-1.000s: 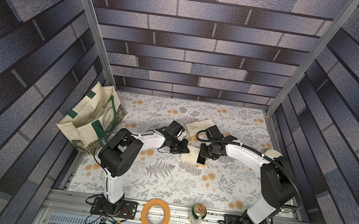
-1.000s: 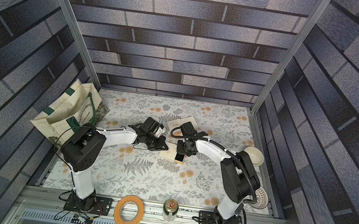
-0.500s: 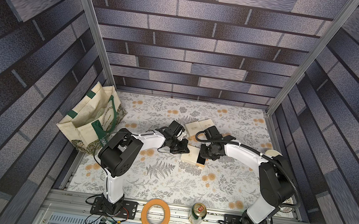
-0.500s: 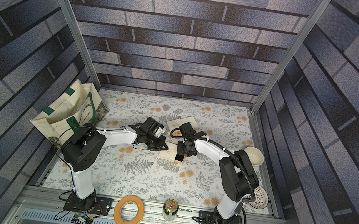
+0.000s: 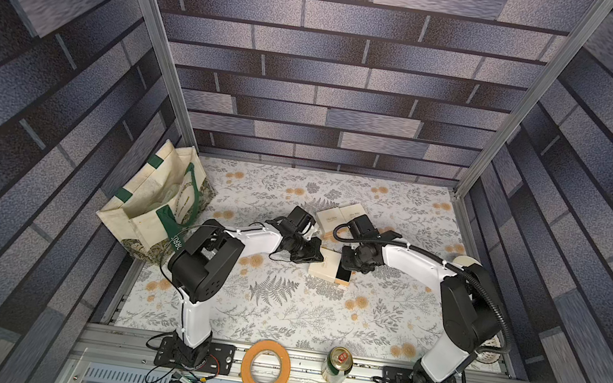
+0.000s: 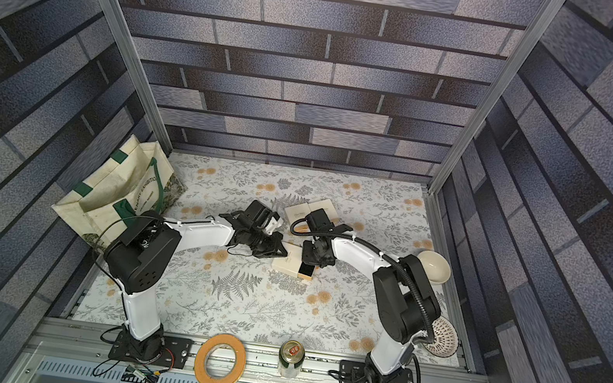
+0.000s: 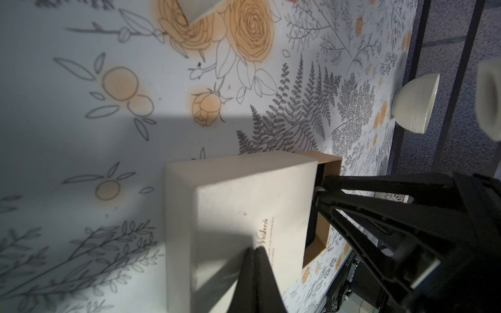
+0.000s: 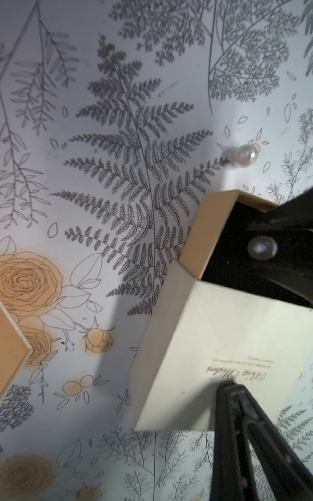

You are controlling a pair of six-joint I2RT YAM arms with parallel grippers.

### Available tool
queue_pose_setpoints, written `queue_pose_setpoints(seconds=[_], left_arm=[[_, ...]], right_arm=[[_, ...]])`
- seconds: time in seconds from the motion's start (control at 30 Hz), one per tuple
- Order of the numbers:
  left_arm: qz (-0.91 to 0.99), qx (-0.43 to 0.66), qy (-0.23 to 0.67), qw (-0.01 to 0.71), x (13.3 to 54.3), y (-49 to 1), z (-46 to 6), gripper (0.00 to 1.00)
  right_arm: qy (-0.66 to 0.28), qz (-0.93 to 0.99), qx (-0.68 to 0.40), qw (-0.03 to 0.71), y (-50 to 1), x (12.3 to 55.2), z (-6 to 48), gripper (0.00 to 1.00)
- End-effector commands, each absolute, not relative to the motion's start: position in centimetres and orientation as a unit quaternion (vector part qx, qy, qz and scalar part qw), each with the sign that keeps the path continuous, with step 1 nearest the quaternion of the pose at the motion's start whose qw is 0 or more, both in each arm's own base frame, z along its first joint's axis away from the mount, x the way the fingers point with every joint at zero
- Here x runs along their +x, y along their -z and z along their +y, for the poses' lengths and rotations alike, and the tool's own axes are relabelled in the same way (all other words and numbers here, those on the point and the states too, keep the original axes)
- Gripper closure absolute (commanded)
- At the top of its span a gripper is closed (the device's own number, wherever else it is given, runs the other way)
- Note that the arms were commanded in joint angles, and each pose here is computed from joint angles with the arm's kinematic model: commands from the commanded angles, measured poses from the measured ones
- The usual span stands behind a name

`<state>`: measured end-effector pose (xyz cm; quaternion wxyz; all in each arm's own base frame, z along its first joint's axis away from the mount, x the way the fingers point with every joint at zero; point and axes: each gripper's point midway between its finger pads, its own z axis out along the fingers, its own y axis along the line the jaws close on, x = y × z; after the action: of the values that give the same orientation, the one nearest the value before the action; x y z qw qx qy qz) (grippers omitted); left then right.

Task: Take out the earrings from the drawer-style jewelry box
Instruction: Pick up the earring from the drawer.

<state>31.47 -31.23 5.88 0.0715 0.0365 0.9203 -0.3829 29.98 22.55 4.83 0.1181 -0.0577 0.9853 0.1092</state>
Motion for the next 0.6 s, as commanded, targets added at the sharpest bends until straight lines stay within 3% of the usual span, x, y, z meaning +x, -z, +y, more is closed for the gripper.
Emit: queue_pose_setpoints(seconds=[0.0,0.43,0.57], left_arm=[[0.949,0.012,0.313,0.037,30.21,-1.28,-29.00,1.00],[0.949,0.010,0.313,0.037,30.20,-1.20,-28.90,1.00],[0.949,0.009,0.314,0.036,30.13,-1.17,-28.89,1.00]], right_arm=[[-0.099,0.987,-0.058,0.112,-4.42,29.93,22.64,0.78],[-0.098,0.987,-0.061,0.110,-4.46,29.93,22.64,0.86],[-0.100,0.987,-0.062,0.108,-4.56,29.84,22.70,0.84]])
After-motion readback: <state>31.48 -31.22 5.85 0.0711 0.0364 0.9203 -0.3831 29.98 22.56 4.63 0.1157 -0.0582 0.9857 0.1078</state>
